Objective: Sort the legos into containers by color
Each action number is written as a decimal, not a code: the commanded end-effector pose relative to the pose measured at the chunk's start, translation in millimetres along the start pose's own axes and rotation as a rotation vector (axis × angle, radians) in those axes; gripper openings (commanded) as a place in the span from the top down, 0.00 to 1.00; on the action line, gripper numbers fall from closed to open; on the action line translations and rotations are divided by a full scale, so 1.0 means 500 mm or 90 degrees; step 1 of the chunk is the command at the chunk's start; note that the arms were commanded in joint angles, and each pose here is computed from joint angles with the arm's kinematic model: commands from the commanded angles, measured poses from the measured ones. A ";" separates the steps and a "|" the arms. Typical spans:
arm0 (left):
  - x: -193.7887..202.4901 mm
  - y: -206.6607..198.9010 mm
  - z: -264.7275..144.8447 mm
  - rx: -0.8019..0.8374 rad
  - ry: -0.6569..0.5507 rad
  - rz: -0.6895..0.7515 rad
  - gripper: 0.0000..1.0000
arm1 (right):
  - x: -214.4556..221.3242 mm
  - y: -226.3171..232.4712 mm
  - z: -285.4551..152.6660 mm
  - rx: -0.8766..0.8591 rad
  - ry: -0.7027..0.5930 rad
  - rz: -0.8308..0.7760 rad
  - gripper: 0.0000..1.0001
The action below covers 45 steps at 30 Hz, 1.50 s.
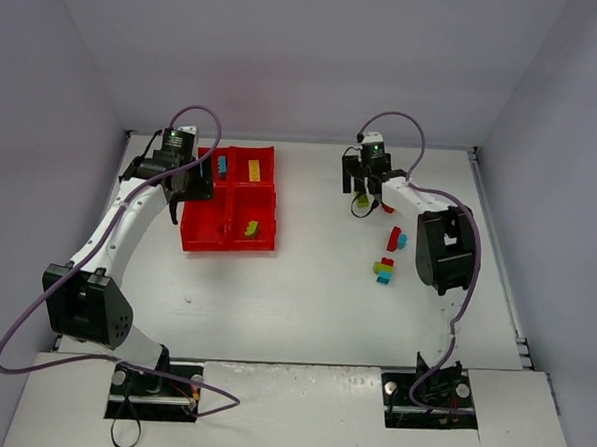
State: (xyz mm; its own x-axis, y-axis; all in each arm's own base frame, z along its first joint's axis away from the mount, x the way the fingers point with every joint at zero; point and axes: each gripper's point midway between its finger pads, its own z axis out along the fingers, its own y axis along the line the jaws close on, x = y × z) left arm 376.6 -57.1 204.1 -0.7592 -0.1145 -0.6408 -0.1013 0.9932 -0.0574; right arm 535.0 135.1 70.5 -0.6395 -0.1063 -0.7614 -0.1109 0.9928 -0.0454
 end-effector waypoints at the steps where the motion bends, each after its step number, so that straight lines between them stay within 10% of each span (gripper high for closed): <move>1: -0.030 -0.001 -0.023 0.010 -0.041 -0.017 0.37 | -0.005 -0.013 0.019 0.026 -0.006 0.019 0.25; 10: -0.029 -0.001 -0.020 0.009 -0.038 -0.017 0.37 | 0.048 -0.013 0.053 0.011 0.034 0.037 0.51; 16: -0.033 -0.002 -0.018 0.008 -0.040 -0.015 0.37 | 0.012 0.030 0.011 -0.030 0.003 -0.004 0.98; 37: -0.030 0.000 -0.021 0.007 -0.043 -0.020 0.37 | -0.077 0.522 -0.291 -0.425 -0.166 -0.177 0.97; 45: -0.026 -0.003 -0.024 0.015 -0.044 -0.022 0.37 | -0.059 0.621 -0.283 -0.474 -0.154 -0.176 0.71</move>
State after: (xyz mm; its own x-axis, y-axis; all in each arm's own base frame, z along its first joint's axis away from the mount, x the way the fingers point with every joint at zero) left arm 375.1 -58.3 198.6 -0.7654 -0.1246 -0.6314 -0.1071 0.9921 -0.0660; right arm 406.0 414.3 133.2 -0.4001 -0.3204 -0.8586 -0.7473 0.6564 0.1033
